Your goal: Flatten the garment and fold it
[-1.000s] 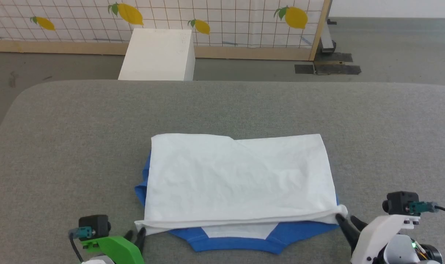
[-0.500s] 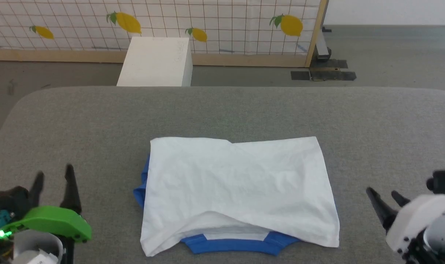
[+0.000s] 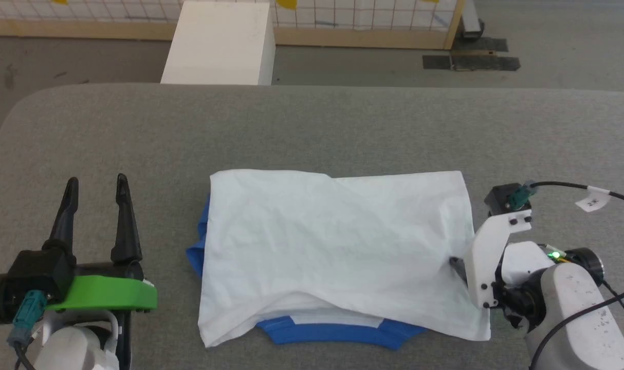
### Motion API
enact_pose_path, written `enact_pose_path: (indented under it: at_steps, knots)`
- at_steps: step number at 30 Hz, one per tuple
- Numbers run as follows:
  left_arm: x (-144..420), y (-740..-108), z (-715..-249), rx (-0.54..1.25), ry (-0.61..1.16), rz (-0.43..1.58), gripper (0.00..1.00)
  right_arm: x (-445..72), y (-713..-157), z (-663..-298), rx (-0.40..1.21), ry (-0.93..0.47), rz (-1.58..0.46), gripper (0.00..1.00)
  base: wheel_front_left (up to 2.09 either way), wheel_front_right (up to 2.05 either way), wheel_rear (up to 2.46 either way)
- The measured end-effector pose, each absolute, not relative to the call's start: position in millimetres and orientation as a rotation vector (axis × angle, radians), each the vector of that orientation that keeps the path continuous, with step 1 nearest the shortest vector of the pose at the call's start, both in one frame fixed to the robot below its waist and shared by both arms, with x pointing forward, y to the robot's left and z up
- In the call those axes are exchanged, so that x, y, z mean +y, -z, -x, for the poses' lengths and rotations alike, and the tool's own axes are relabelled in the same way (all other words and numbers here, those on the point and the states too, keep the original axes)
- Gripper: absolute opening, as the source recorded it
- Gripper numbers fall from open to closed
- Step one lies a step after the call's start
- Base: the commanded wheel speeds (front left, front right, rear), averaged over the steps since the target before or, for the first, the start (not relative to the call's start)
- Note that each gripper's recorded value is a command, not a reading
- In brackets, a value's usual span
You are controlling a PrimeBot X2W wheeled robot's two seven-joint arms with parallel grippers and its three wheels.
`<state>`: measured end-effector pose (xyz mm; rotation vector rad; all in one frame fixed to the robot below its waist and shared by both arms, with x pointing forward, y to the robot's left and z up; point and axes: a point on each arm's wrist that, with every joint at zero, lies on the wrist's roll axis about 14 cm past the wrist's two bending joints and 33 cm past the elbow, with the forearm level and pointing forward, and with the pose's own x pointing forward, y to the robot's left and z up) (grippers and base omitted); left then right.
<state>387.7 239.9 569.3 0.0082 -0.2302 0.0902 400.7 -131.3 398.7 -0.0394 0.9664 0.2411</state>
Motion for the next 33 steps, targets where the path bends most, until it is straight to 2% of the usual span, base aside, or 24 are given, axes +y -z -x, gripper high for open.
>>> enact_pose_path:
  at_steps: [7,8,9,10,14,20,23,27,33]
  knots:
    - [248.7,-554.8,-383.6,-0.200,-0.123,0.005,1.00,-118.3,-369.4,-398.5,1.084,-0.289,0.077,1.00,0.00,0.00,0.00]
    - [250.4,-552.9,-382.5,-0.195,-0.128,0.007,1.00,-118.2,-367.6,-398.2,1.094,-0.291,0.072,0.63,0.00,0.00,0.00]
    - [251.8,-551.2,-381.4,-0.192,-0.133,0.008,1.00,-118.9,-368.3,-399.7,1.091,-0.291,0.064,0.16,0.00,0.00,0.00]
    - [252.7,-550.8,-380.5,-0.192,-0.138,0.012,1.00,-120.8,-369.6,-401.2,1.083,-0.286,0.054,0.00,0.00,0.00,0.00]
    - [254.3,-555.1,-377.1,-0.209,-0.146,0.020,1.00,-144.7,-376.7,-403.6,1.054,-0.228,0.009,0.00,0.00,0.00,0.00]
    - [253.1,-558.4,-369.8,-0.223,-0.142,0.008,1.00,-228.6,-385.7,-387.6,1.054,-0.029,0.041,0.00,0.00,0.00,0.00]
    - [250.0,-559.8,-369.4,-0.230,-0.132,0.017,1.00,-250.3,-393.6,-381.1,1.044,0.030,0.041,0.00,0.00,0.00,0.00]
    - [248.8,-563.1,-367.8,-0.242,-0.128,0.021,1.00,-245.3,-416.3,-389.6,0.970,0.016,0.057,0.00,0.00,0.00,0.00]
    - [247.3,-563.3,-358.2,-0.246,-0.133,0.019,1.00,-202.9,-472.3,-406.8,0.786,-0.121,0.111,0.00,0.00,0.00,0.00]
